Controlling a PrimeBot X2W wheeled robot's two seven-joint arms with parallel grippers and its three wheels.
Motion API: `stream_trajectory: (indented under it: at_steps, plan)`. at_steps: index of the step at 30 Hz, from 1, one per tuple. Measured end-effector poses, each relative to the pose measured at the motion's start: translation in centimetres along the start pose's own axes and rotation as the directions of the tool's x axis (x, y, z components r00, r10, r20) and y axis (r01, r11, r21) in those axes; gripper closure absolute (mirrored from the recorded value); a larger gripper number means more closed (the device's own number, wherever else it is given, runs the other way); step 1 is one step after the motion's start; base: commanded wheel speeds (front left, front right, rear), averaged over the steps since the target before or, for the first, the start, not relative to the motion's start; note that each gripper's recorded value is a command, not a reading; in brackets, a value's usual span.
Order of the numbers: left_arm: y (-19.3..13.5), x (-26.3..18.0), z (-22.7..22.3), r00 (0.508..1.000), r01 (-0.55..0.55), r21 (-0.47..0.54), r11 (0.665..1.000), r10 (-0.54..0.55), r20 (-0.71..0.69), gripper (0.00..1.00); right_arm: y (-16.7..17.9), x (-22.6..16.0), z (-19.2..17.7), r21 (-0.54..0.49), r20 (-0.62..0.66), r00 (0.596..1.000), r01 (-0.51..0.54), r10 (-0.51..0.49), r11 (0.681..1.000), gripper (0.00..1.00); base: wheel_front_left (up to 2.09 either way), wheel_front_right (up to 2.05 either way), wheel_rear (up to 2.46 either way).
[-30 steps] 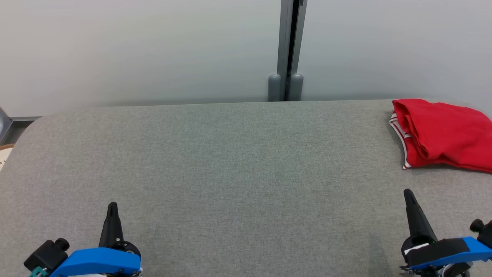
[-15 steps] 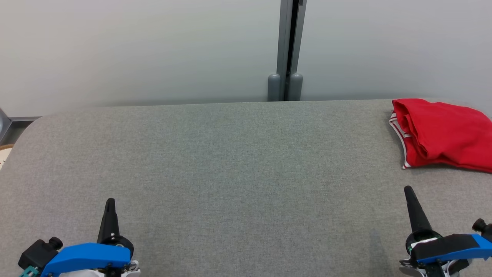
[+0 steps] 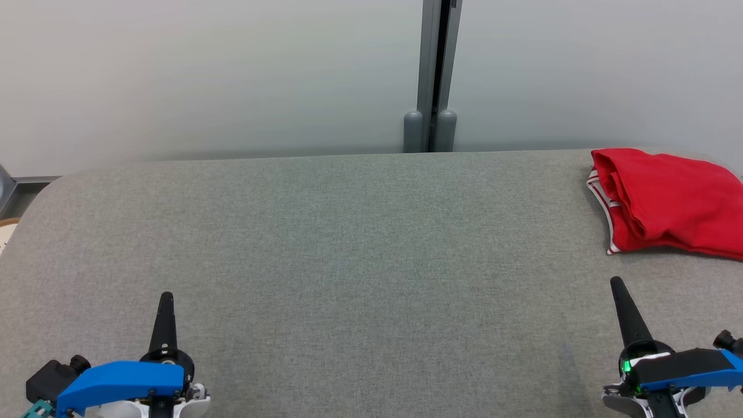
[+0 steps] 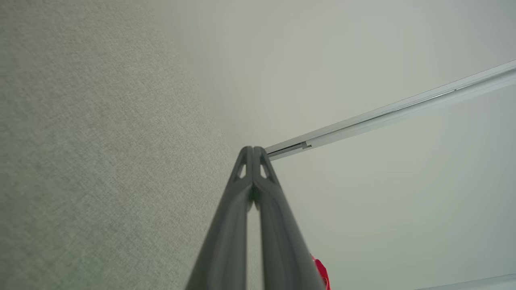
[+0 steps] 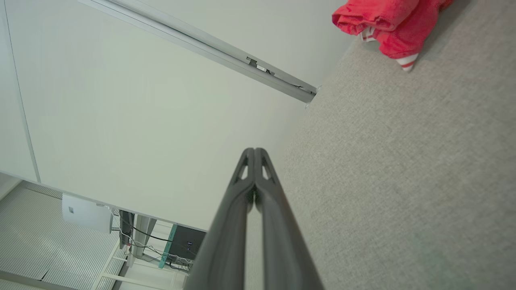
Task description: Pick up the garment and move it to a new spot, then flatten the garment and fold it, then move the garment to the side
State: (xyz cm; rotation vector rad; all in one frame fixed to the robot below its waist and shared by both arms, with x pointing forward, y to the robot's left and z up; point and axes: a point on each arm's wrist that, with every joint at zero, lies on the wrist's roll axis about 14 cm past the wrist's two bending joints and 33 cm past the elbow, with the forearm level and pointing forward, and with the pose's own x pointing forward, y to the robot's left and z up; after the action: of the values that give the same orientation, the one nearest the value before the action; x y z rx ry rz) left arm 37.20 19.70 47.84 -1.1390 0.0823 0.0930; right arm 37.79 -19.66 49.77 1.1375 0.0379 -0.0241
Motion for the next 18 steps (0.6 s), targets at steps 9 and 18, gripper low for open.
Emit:
stream_trajectory:
  at_steps: [9, 18]
  plan:
    - [-0.47, 0.33, 0.37, 1.000, 0.018, -0.087, 0.996, -0.018, 0.003, 1.00, -0.01, 0.15, 0.05, 0.085, 0.000, 1.000, -0.002, 0.002, 0.996, 1.00, 0.00, 0.00, 0.00]
    - [-0.78, 0.50, 0.48, 0.999, 0.033, -0.165, 0.986, -0.033, 0.000, 1.00, 0.21, 0.40, 0.20, 0.166, 0.005, 1.000, -0.011, 0.010, 0.986, 1.00, 0.00, 0.00, 0.00]
